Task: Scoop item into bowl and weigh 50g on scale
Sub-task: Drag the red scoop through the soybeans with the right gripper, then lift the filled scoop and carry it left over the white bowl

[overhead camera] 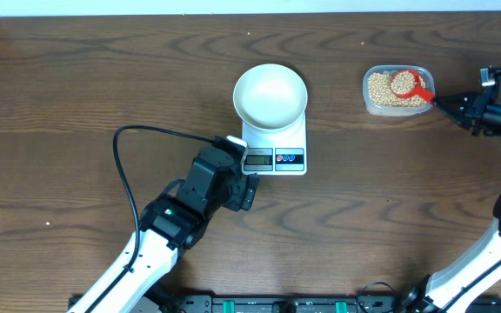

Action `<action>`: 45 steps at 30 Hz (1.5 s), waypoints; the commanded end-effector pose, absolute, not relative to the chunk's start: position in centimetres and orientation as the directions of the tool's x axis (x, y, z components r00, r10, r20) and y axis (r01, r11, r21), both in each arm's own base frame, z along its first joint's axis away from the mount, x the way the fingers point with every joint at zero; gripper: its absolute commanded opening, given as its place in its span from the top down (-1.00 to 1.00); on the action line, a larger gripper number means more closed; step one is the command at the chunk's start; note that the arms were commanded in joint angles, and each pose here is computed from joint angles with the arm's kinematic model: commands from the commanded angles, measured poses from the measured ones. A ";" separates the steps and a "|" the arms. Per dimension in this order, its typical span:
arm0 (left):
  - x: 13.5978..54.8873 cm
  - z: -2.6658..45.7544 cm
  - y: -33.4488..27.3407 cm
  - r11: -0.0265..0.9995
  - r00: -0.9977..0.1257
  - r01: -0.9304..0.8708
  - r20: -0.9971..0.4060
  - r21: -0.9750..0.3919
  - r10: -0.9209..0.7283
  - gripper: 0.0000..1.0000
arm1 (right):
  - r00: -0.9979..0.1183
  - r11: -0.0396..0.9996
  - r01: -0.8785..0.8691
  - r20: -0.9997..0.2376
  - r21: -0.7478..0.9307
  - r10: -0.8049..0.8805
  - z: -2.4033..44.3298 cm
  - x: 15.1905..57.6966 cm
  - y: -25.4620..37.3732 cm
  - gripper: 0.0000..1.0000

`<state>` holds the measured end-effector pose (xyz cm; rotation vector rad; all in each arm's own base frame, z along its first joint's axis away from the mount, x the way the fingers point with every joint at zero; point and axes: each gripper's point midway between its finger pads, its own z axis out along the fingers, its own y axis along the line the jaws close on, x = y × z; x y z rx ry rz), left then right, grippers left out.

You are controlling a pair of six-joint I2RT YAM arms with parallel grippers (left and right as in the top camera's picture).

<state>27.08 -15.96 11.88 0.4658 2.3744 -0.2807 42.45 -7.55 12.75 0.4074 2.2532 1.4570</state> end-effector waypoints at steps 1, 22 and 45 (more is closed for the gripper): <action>27.2 11.8 -15.8 0.914 -0.697 0.401 -0.670 -0.066 0.257 -0.75 | -0.851 0.327 -0.059 -0.219 0.943 0.477 14.4 42.7 -7.4 0.98; 27.2 11.9 -15.8 0.914 -0.696 0.401 -0.670 -0.066 0.257 -0.75 | -0.862 0.152 -0.215 -0.260 0.965 0.435 18.1 43.6 -3.2 0.98; 27.2 11.9 -15.8 0.914 -0.696 0.401 -0.670 -0.066 0.257 -0.75 | -0.964 0.080 -0.228 -0.237 0.970 0.124 18.5 44.7 11.9 0.97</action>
